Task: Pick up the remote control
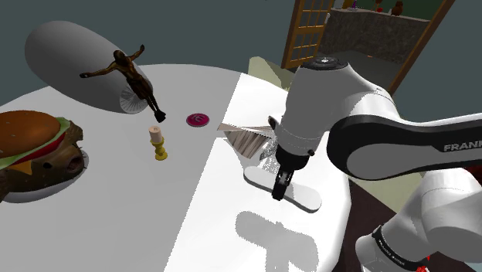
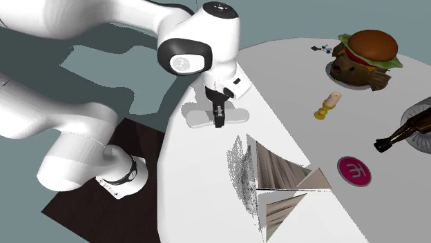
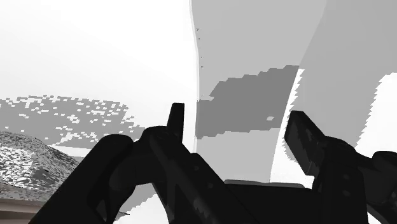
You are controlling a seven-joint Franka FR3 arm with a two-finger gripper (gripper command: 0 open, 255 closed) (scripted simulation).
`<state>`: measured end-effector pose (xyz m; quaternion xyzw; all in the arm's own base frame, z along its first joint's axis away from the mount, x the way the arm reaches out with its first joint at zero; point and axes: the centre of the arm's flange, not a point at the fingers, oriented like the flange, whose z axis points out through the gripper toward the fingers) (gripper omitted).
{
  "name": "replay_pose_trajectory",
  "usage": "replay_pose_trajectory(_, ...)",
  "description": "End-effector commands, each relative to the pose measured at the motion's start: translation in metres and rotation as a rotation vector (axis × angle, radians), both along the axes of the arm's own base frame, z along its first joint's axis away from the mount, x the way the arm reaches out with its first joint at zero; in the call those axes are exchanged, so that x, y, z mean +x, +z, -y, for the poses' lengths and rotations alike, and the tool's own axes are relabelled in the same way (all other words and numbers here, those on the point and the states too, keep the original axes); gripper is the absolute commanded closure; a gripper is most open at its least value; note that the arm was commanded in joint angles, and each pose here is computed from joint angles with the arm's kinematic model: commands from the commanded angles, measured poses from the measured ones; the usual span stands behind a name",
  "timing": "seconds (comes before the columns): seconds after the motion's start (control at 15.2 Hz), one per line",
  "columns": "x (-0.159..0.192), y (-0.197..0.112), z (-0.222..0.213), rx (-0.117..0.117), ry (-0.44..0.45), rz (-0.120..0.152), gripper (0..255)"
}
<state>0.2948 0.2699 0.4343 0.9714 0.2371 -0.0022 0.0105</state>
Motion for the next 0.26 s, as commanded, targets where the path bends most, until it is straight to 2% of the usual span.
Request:
replay_pose_trajectory(0.0, -0.0005, 0.0119, 0.0001, 0.000, 0.000, 0.000, 255)
replay_pose_trajectory(0.2, -0.0005, 0.0180, 0.0001, 0.000, 0.000, 0.000, 255)
